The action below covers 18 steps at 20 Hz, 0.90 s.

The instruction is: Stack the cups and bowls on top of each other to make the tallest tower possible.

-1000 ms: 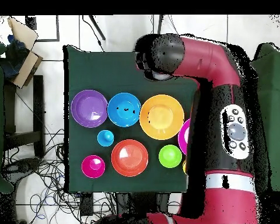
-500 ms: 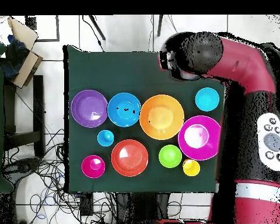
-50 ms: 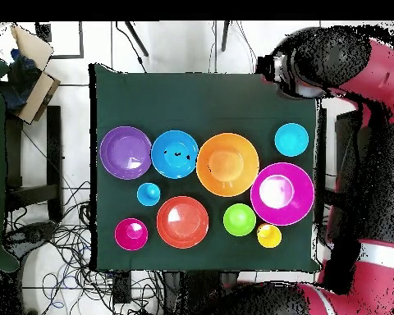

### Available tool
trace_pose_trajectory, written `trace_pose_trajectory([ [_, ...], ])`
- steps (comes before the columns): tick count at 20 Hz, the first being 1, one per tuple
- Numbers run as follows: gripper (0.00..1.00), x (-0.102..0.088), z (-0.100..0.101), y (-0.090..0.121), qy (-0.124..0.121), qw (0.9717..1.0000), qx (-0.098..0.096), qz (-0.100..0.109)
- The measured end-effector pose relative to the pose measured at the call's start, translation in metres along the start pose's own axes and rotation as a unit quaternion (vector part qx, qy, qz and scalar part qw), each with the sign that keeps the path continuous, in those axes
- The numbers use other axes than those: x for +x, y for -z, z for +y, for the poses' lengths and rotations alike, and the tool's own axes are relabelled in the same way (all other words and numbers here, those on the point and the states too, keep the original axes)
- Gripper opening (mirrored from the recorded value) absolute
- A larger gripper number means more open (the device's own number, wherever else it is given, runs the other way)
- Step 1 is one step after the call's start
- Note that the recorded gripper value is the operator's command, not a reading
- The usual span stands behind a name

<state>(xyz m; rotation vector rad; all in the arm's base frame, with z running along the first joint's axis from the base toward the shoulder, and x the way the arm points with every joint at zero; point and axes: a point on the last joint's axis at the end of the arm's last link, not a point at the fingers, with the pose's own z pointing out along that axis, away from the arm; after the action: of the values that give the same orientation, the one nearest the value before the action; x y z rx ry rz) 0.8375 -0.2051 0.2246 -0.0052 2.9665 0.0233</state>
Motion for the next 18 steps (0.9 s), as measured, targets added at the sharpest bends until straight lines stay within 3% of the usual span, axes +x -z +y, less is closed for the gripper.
trace_pose_trajectory([
  [6,1.00,-0.016,-0.014,-0.024,-0.012,0.9999,-0.006,-0.003],
  [11,1.00,-0.012,-0.017,-0.046,-0.016,0.9998,-0.012,0.005],
  [18,1.00,-0.012,-0.017,-0.046,-0.016,0.9998,-0.012,0.006],
])
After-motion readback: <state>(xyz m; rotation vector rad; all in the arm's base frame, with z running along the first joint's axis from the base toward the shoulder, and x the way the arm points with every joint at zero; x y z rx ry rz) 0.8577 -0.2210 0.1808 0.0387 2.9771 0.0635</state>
